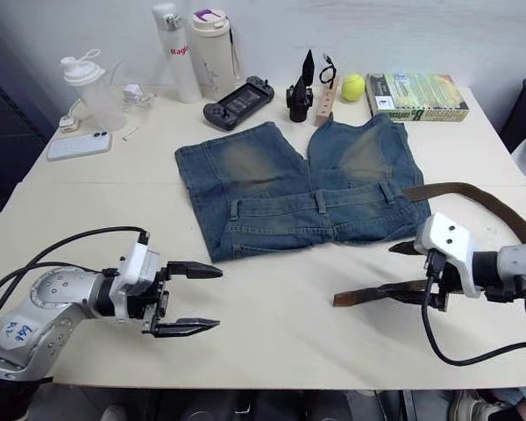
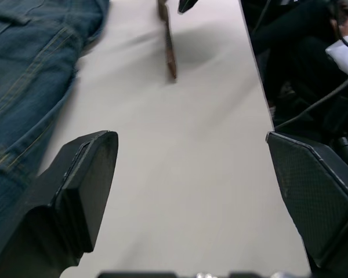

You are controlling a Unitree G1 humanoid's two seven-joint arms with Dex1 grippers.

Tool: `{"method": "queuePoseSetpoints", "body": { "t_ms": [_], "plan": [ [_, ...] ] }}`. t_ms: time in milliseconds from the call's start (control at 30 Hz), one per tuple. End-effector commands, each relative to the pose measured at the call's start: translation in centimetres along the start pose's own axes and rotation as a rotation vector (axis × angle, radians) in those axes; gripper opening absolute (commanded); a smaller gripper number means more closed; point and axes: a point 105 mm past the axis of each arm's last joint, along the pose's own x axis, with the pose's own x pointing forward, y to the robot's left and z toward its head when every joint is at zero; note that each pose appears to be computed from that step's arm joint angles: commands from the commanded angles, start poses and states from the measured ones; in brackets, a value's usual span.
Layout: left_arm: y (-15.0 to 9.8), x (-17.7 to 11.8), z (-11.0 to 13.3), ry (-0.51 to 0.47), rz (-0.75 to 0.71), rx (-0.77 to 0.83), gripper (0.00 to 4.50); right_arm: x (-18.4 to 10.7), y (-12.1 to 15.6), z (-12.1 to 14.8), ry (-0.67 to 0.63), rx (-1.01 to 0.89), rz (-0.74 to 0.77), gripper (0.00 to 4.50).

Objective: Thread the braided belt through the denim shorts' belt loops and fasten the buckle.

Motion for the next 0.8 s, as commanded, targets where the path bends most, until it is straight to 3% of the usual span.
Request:
{"method": "queuePoseSetpoints", "body": {
  "t_ms": [33,300,400,633,800],
  "plan": [
    [0.1,0.0,0.8,-0.019,-0.007,0.043,4.45,0.1,-0.3,-0.9,0.088,-0.053,0.038,4.50],
    [0.0,-0.3,0.5,-0.024,0.021,0.036,4.45,0.7,-0.9,-4.7,0.270,-0.104,0.040,4.50],
    [-0.2,-0.6,0.2,-0.024,0.028,0.032,4.50,1.0,-1.0,-5.3,0.283,-0.107,0.039,3.35],
    [-0.2,-0.9,-0.1,-0.024,0.032,0.033,4.50,1.4,-0.7,-5.2,0.262,-0.121,0.055,0.02],
    [0.3,-0.8,0.0,-0.031,0.026,0.039,4.50,2.1,0.0,-3.7,0.166,-0.129,0.076,0.02]
  ]
}}
